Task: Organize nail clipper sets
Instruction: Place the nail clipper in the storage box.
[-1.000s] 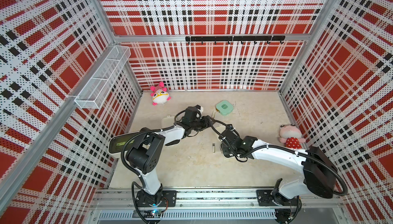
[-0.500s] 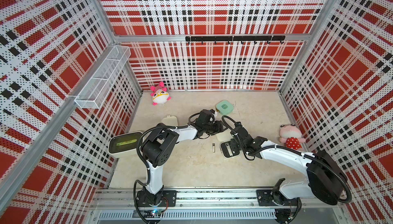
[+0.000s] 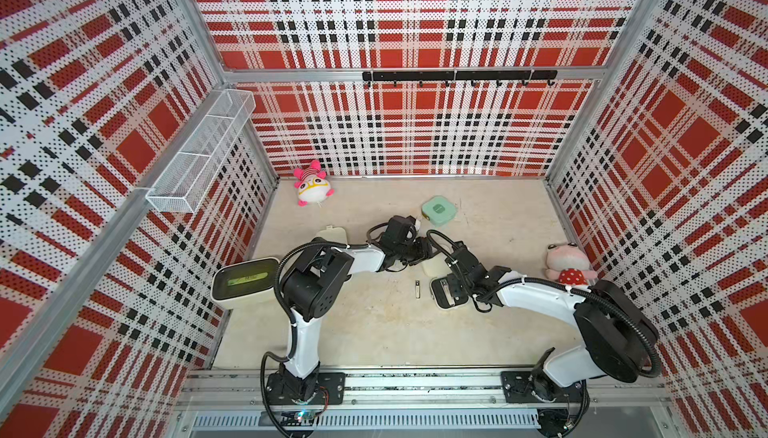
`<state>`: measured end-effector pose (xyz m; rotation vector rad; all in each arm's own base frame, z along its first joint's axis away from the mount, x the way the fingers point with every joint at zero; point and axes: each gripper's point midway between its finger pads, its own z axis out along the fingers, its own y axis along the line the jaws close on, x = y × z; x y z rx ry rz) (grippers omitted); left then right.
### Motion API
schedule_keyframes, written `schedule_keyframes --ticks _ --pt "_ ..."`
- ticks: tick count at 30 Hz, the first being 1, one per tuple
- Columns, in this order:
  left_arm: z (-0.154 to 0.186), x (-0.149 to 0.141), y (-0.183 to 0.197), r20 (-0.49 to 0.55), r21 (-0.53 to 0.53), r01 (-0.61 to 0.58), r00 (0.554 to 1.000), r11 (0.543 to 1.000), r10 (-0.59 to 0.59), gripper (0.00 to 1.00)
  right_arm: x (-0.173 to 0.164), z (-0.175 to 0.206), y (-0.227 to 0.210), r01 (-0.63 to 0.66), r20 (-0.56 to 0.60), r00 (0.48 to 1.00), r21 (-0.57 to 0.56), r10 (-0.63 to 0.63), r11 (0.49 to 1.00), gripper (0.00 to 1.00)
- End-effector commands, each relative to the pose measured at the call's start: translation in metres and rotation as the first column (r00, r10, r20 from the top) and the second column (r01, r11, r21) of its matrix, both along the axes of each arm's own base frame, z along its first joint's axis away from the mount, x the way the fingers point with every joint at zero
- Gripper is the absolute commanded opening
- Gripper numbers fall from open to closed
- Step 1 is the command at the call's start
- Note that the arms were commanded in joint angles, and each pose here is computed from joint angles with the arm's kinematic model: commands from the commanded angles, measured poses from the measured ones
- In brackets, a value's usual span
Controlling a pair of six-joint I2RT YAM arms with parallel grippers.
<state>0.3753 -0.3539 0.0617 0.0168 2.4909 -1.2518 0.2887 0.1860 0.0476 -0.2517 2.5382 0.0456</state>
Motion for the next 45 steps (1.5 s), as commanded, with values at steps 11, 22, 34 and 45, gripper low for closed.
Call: schedule_keyframes --ticks 11,22,34,45 --pt "-0.026 0.003 0.015 -0.025 0.015 -0.024 0.999 1.000 0.024 0.61 -0.001 -0.013 -0.005 -0.001 -0.023 1.000 -0.034 0.001 0.999 0.09" --pt "-0.035 0.007 0.021 -0.035 0.026 -0.032 0.999 0.999 0.033 0.61 -0.015 -0.022 -0.011 0.002 -0.080 0.997 -0.038 -0.005 0.999 0.09" --pt "-0.037 0.007 0.020 -0.041 0.027 -0.027 0.999 0.999 0.028 0.61 -0.029 -0.034 -0.015 0.008 -0.140 0.990 -0.048 -0.015 0.999 0.12" --pt "-0.035 0.005 0.017 -0.039 0.023 -0.018 0.999 1.000 0.018 0.61 -0.025 -0.027 -0.017 0.052 -0.117 0.991 -0.043 -0.056 0.998 0.21"
